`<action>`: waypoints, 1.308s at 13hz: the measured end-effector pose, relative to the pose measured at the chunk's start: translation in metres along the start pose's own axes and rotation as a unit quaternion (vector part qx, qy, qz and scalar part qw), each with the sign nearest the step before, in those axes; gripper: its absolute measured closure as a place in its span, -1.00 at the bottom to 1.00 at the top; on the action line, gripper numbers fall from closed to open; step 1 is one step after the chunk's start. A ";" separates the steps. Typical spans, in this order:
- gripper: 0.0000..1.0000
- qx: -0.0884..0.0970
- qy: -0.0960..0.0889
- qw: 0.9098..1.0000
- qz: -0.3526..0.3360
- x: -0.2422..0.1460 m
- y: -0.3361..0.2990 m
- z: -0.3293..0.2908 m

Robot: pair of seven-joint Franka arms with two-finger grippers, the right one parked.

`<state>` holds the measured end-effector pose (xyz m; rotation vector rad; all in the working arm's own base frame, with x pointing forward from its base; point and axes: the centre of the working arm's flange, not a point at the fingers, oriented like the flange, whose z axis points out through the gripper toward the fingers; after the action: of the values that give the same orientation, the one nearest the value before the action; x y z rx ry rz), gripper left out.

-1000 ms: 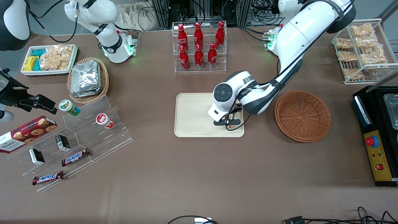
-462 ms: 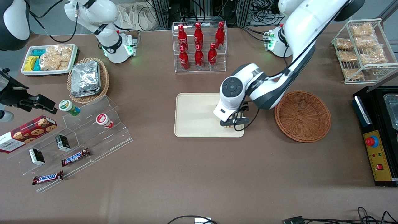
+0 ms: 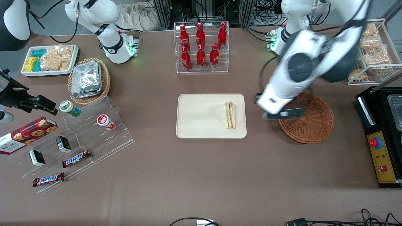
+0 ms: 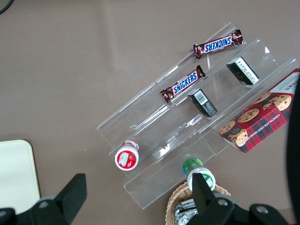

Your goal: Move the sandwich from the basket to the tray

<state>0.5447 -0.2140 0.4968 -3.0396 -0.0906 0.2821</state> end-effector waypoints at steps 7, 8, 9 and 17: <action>-1.00 -0.013 0.018 1.000 -0.017 -0.002 -0.175 -0.045; -1.00 -0.016 0.023 0.999 -0.023 -0.005 -0.190 -0.050; -1.00 -0.018 0.028 0.999 -0.023 -0.007 -0.202 -0.055; -1.00 -0.023 0.048 0.998 -0.015 -0.012 -0.216 -0.073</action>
<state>0.5357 -0.0058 0.5909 -3.0887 -0.1395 0.1342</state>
